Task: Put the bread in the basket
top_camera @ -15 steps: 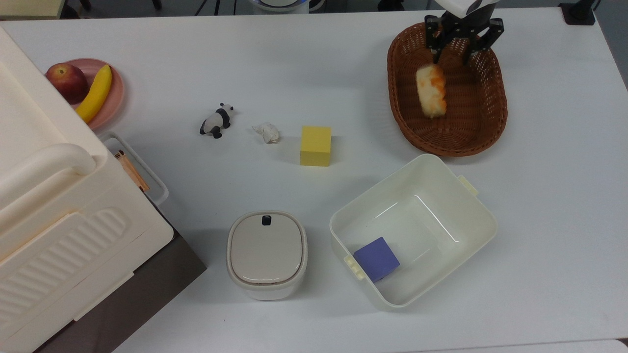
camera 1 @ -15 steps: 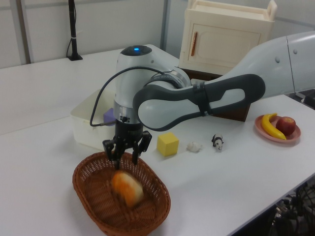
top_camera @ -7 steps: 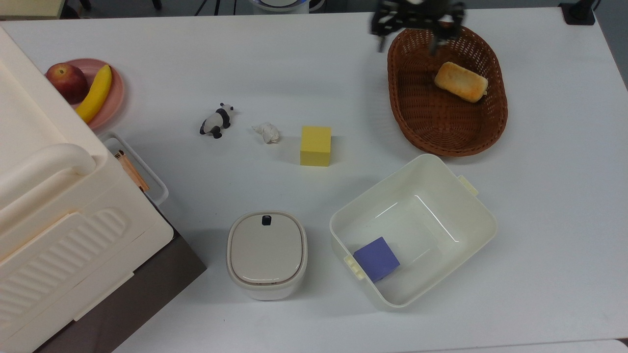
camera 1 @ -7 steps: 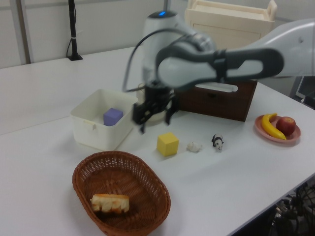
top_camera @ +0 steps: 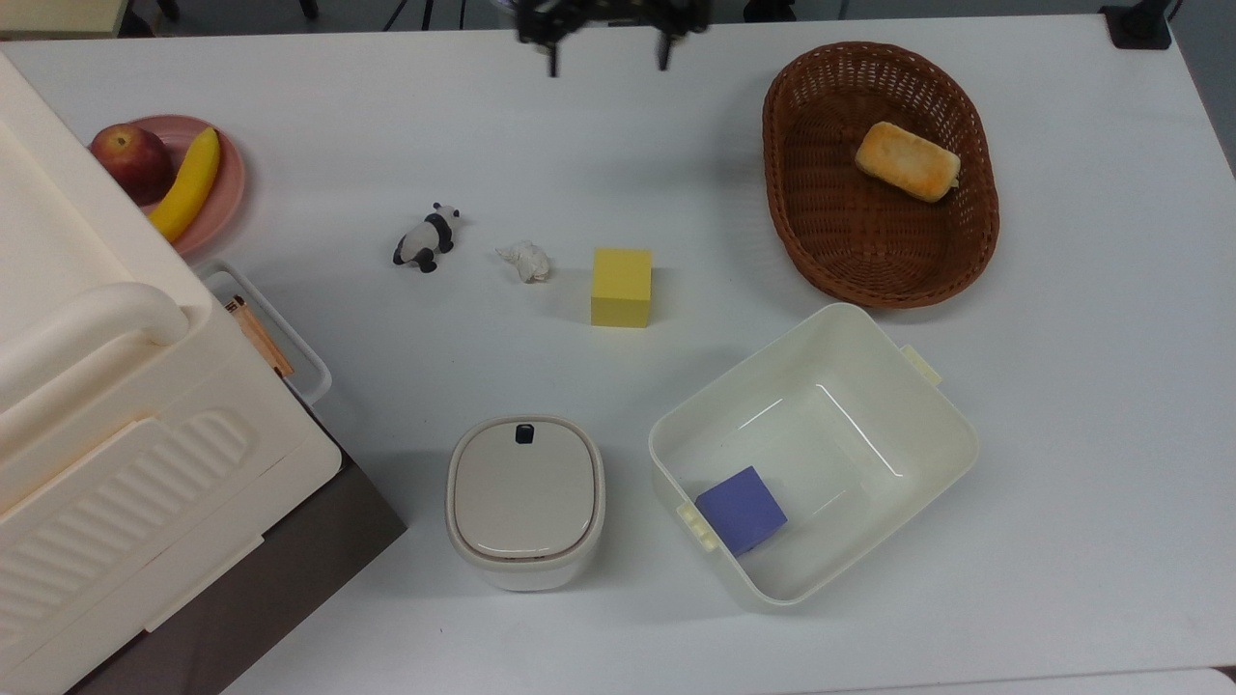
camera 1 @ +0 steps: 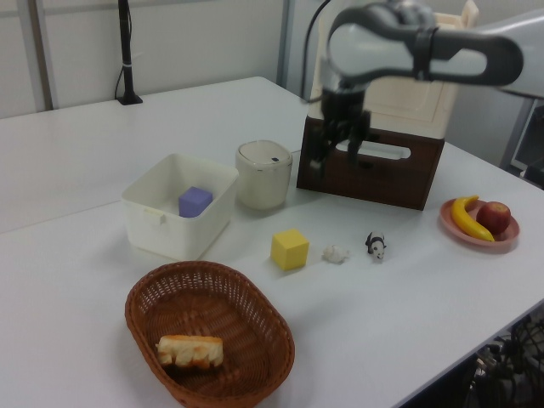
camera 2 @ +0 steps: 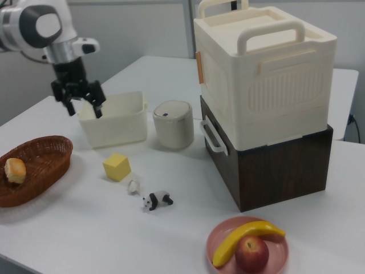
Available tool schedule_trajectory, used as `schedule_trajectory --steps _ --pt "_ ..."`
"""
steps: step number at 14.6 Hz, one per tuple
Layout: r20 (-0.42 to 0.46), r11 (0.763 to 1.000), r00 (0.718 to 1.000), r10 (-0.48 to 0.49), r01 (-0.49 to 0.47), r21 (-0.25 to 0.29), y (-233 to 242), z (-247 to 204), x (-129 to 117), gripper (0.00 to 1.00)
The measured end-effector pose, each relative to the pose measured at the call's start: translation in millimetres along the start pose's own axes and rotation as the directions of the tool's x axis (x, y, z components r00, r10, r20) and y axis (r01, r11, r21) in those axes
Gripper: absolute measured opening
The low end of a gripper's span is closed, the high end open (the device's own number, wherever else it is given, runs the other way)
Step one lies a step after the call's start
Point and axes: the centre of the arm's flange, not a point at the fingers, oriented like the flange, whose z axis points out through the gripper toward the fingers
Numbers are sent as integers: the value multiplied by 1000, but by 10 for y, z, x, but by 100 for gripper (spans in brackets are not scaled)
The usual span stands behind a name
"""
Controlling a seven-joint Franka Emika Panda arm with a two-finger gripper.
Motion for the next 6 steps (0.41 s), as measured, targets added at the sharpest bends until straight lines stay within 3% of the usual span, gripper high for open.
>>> schedule_trajectory --steps 3,6 --pt "-39 996 996 80 -78 50 474 -271 3 100" --pt "-40 991 992 121 -118 58 687 -353 -27 100"
